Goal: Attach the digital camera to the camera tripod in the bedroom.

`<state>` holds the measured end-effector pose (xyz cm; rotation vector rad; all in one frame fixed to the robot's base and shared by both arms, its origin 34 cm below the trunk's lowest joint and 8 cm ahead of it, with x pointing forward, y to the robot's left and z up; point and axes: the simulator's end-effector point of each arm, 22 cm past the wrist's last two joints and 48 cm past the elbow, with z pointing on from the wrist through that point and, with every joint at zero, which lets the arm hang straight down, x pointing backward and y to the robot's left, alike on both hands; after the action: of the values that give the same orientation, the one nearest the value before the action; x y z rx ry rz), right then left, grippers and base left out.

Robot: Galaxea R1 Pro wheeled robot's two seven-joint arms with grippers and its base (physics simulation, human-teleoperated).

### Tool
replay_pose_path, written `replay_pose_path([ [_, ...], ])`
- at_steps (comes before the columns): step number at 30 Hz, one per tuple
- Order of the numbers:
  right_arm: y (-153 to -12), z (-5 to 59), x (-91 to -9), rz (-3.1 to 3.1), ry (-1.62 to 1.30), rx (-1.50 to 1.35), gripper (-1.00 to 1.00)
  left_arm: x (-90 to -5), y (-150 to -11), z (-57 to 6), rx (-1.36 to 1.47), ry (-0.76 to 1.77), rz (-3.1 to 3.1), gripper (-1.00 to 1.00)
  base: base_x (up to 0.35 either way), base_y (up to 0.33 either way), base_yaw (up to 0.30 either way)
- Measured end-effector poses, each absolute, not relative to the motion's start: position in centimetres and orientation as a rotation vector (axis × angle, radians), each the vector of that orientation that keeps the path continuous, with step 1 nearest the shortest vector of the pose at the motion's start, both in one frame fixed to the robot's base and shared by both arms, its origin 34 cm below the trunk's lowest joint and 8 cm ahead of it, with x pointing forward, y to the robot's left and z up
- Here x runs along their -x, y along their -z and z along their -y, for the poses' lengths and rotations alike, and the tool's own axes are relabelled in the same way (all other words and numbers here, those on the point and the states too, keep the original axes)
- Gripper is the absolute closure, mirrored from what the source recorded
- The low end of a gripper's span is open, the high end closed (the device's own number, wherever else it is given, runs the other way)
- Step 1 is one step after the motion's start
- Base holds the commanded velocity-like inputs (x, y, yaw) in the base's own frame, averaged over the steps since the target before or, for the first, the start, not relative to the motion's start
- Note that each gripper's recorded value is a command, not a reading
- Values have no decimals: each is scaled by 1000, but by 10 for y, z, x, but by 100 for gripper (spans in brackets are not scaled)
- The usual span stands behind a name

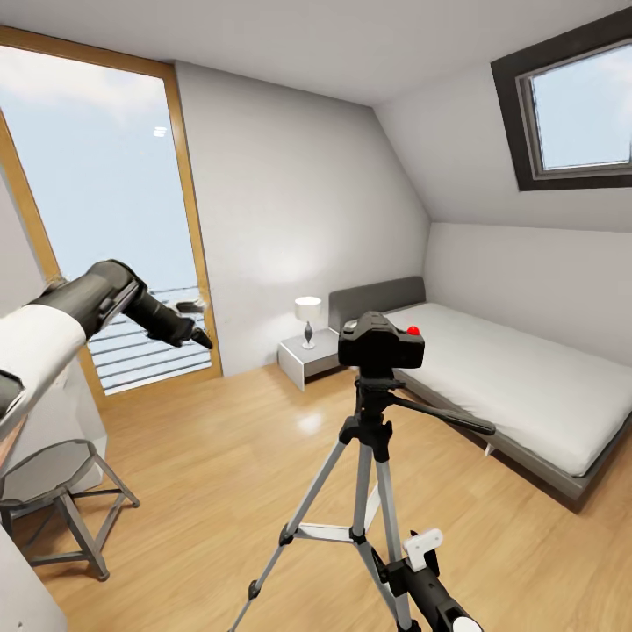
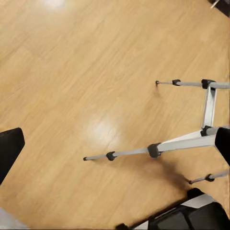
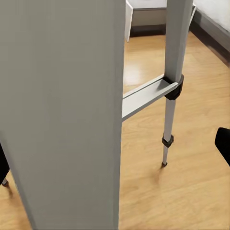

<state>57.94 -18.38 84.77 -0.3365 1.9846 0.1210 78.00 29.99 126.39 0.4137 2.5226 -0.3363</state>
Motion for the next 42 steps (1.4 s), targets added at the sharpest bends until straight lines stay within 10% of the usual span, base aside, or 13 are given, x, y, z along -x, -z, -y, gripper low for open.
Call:
replay_pose_path([
  [42, -785, 209, -521, -2051, -111, 356, -100, -718, -936, -344, -100, 112, -2604, -100, 0, 0, 0],
])
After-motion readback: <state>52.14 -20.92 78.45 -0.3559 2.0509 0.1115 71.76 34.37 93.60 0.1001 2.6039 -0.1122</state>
